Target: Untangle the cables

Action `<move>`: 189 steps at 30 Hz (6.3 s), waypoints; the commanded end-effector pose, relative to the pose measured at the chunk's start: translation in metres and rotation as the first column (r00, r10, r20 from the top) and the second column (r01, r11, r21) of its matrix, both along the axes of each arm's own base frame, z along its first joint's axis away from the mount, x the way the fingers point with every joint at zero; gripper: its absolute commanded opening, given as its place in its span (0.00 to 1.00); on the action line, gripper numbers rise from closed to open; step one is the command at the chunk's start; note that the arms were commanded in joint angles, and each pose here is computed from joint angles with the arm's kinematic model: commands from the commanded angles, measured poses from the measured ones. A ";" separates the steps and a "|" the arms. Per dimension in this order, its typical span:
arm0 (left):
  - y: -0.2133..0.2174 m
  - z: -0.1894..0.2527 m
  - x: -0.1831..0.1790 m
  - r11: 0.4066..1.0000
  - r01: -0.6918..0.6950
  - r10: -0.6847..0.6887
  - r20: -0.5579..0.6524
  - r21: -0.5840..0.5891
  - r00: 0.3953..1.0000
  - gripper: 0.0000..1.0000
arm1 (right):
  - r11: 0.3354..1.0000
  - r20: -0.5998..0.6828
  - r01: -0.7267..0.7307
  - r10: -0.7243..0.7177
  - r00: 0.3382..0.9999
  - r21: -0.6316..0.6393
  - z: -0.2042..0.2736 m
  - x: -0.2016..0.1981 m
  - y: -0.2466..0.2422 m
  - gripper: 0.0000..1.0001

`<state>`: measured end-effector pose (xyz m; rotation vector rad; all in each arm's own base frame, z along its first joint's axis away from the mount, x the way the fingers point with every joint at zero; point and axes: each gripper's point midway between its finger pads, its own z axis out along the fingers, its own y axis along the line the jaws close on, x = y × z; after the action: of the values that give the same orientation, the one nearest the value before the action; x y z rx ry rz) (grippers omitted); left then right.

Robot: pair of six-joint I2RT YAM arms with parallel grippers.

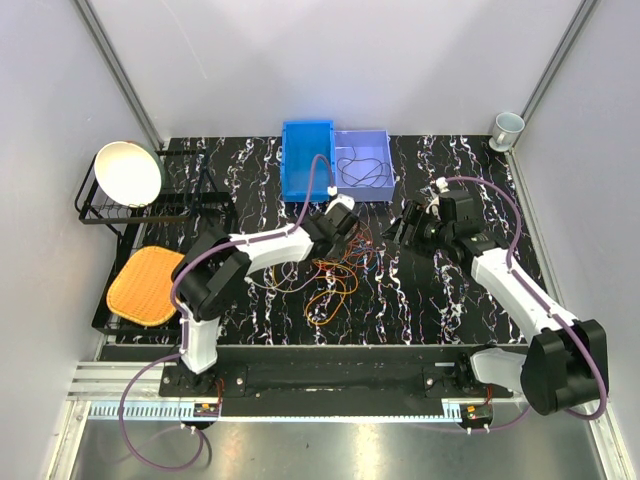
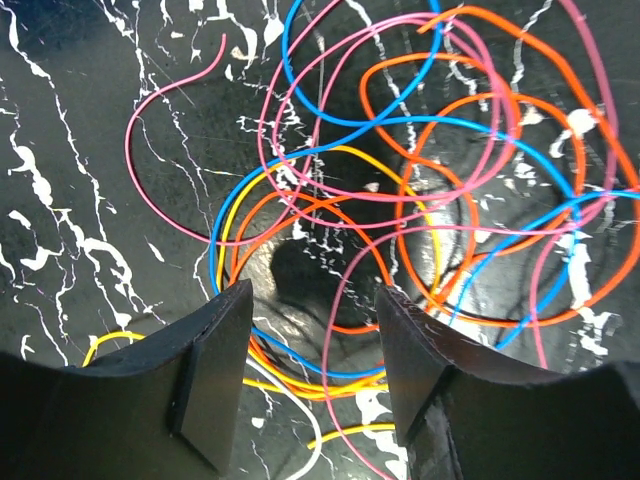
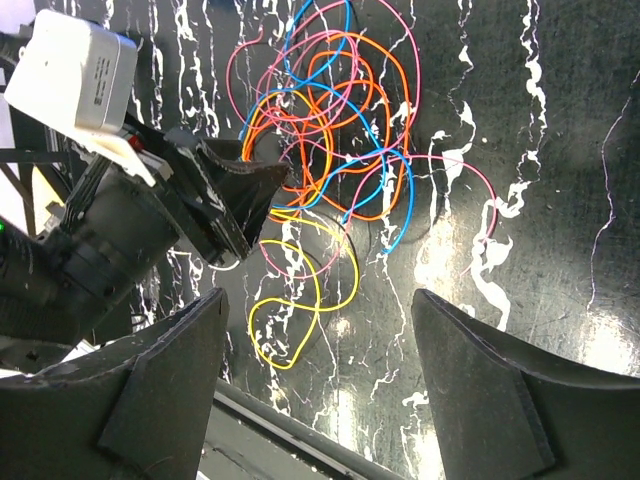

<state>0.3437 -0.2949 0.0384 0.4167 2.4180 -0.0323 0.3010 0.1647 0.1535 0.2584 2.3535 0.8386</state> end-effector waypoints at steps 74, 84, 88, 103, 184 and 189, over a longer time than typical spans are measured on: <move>0.041 0.545 -0.072 0.812 0.443 0.042 0.795 -0.379 0.605 0.00 | 0.908 0.428 -0.383 0.283 0.858 0.168 0.089 -0.016 0.097 0.79; 0.044 0.538 -0.071 0.817 0.430 0.052 0.792 -0.384 0.609 0.00 | 0.930 0.439 -0.350 0.271 0.856 0.108 0.071 0.010 0.114 0.80; 0.044 0.538 -0.071 0.815 0.429 0.057 0.790 -0.391 0.611 0.00 | 0.919 0.445 -0.377 0.293 0.846 0.111 0.065 0.014 0.129 0.80; 0.041 0.530 -0.062 0.834 0.401 0.060 0.783 -0.380 0.619 0.00 | 0.932 0.456 -0.339 0.248 0.855 0.128 0.043 0.038 0.161 0.74; 0.022 0.331 -0.056 0.821 0.258 0.065 0.532 -0.509 0.844 0.00 | 0.928 0.813 -0.334 0.065 0.579 0.164 0.311 -0.034 0.115 0.00; 0.002 0.314 -0.062 0.771 0.322 0.013 0.519 -0.549 0.855 0.00 | 0.933 0.793 -0.325 0.077 0.605 0.157 0.299 -0.030 0.117 0.00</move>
<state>0.2890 -0.2728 0.3282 0.2860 1.8155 -0.5211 0.2787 0.2803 0.4356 -0.2376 1.4619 1.0919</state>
